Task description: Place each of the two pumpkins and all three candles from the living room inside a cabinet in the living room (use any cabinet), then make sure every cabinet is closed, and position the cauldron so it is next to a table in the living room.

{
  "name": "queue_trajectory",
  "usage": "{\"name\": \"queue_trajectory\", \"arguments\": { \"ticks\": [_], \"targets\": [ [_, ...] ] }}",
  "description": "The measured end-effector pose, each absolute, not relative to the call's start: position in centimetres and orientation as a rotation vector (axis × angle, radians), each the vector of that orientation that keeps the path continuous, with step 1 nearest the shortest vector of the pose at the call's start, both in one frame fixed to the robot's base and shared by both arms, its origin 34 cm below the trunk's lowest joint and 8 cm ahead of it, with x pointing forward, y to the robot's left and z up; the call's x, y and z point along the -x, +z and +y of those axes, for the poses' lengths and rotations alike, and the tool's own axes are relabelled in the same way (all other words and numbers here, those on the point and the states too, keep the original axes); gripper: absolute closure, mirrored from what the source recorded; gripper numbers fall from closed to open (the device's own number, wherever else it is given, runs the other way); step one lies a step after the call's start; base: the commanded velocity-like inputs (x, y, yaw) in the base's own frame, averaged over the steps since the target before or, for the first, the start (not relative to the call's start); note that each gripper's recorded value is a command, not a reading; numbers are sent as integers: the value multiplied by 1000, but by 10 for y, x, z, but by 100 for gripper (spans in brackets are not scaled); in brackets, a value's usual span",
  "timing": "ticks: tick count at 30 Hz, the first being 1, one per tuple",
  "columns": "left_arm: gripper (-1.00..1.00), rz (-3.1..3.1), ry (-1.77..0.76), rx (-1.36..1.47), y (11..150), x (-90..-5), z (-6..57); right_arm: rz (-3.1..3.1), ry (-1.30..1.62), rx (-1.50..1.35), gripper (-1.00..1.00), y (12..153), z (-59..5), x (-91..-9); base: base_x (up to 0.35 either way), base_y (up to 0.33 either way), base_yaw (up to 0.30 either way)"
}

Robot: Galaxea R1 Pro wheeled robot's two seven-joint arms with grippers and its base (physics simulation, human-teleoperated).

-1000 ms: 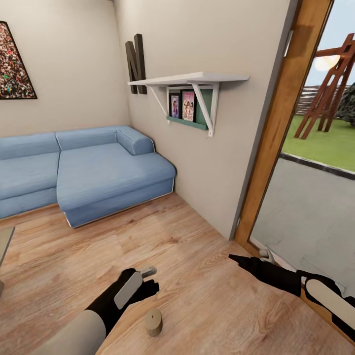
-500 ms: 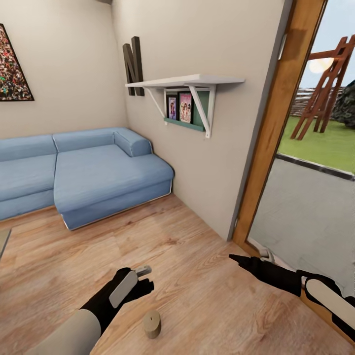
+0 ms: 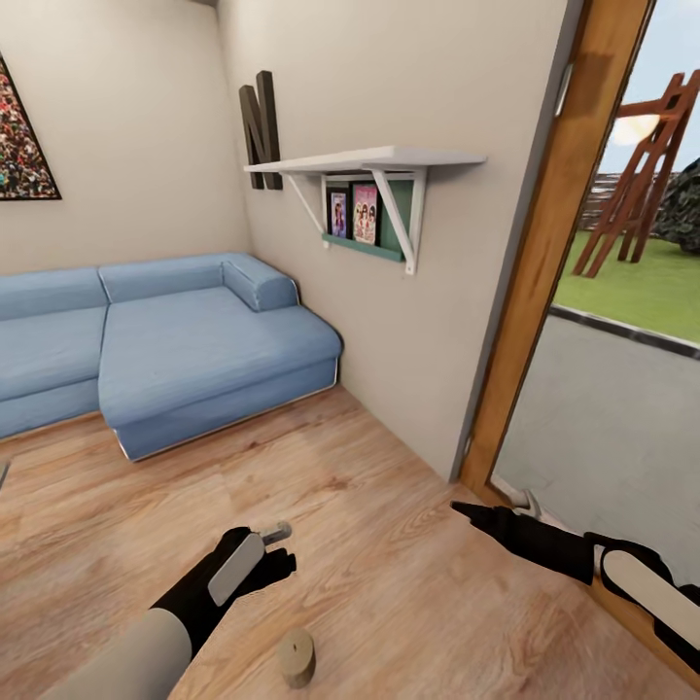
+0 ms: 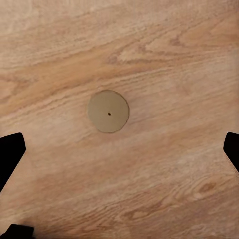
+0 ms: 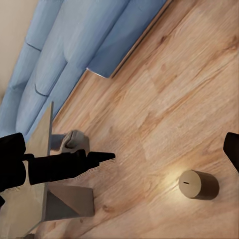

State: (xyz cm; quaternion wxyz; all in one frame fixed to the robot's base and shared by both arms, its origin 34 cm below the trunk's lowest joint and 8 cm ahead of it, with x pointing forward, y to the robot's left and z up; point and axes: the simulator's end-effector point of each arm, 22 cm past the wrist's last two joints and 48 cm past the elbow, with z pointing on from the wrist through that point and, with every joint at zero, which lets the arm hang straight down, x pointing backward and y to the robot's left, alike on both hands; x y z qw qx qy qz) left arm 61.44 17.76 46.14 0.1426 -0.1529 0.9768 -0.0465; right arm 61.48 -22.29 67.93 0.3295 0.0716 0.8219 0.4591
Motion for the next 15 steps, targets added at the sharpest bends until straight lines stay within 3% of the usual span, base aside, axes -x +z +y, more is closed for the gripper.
{"name": "queue_trajectory", "arguments": {
  "ticks": [6,15],
  "targets": [
    [-100,2817,-132,447,461,-615,183,2151,1201,-187,-100,679,-223,-615,236,-28,0],
    [-100,2818,-152,441,462,-616,180,2145,1198,-189,-100,679,-223,-616,21,-7,0]
  ]
}}
